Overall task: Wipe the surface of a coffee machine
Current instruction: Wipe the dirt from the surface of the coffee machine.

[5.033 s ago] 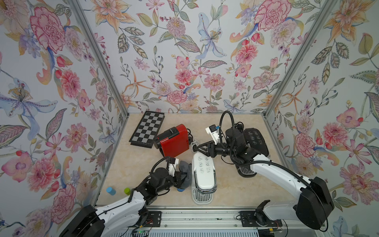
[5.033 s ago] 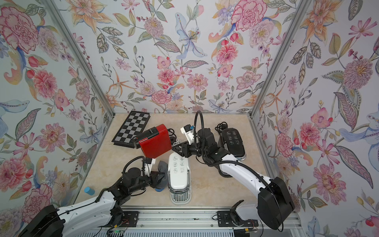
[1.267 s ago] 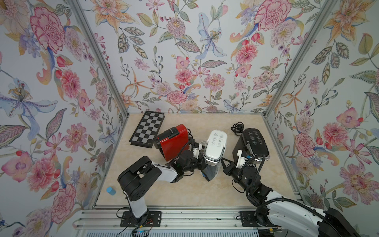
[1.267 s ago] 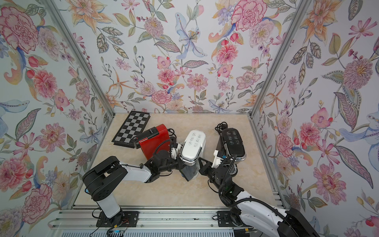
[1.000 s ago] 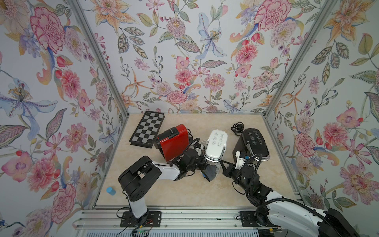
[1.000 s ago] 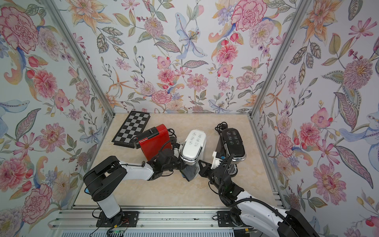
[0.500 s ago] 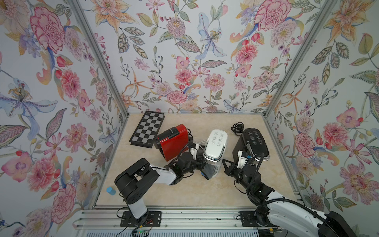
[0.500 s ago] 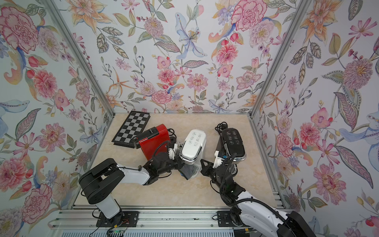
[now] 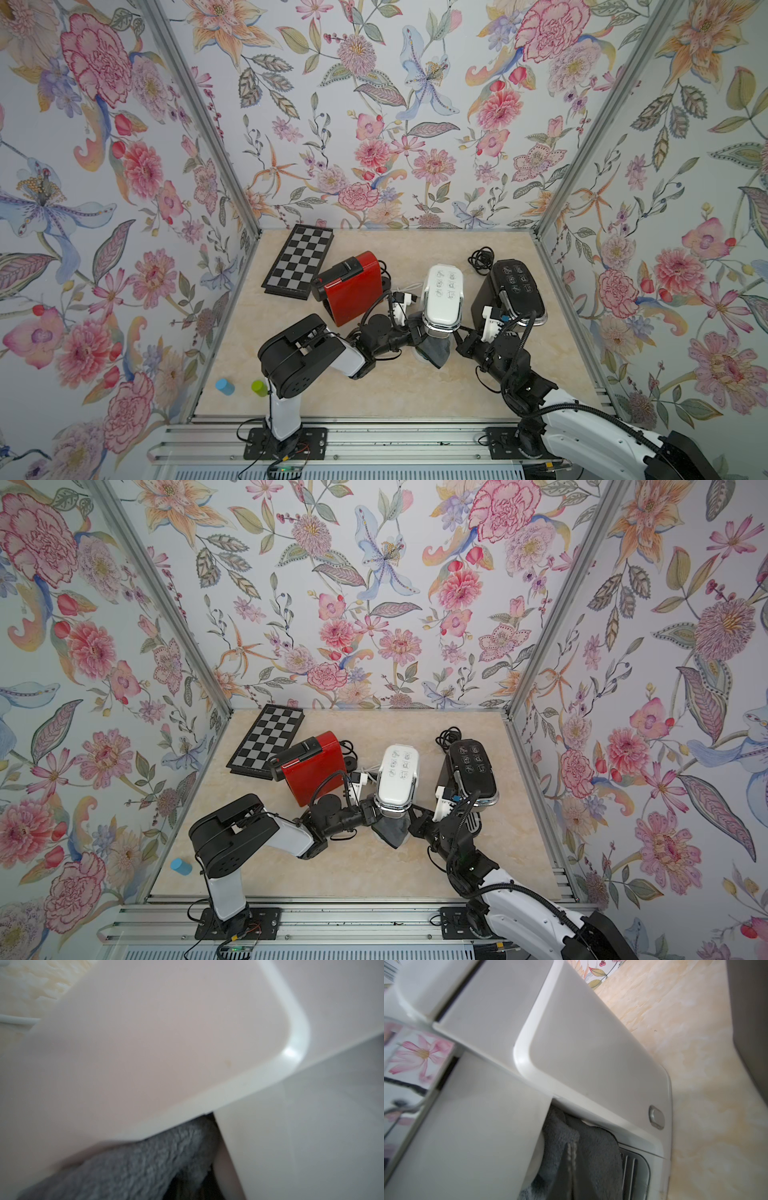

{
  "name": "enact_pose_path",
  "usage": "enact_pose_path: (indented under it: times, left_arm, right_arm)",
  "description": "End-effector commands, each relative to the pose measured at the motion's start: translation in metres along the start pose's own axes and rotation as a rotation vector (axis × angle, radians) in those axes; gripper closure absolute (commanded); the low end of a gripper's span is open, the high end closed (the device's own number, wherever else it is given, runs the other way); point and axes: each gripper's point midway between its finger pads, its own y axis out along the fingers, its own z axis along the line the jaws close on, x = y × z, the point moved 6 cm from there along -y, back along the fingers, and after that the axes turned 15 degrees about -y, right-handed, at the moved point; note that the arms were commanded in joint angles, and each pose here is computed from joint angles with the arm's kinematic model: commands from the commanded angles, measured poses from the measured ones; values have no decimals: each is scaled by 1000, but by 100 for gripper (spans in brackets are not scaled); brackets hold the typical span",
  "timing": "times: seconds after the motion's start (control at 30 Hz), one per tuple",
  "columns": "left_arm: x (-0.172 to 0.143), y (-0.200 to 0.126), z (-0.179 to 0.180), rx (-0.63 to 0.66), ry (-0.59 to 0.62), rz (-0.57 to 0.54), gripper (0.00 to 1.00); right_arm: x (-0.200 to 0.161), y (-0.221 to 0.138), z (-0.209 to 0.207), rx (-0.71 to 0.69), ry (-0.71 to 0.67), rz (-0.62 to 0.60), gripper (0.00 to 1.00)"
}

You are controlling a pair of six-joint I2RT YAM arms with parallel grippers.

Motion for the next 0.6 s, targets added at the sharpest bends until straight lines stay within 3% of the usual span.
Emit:
enact_pose_path:
  times: [0.0,0.13,0.4,0.57]
  left_arm:
    - [5,10,3,121,50,-24,100]
    - [8,8,21,312,88,-38,100]
    - [15,6,31,455,123,-66,100]
    - [25,-15,25,533,161,-156,100]
  right_arm:
    - [-3,-2,-3,-3,-15,4,96]
    - [0,-1,-11,-30,-1,-6,96]
    - [-1,-1,-12,-29,3,-3,96]
    - [-1,-2,-13,-32,5,-7,96]
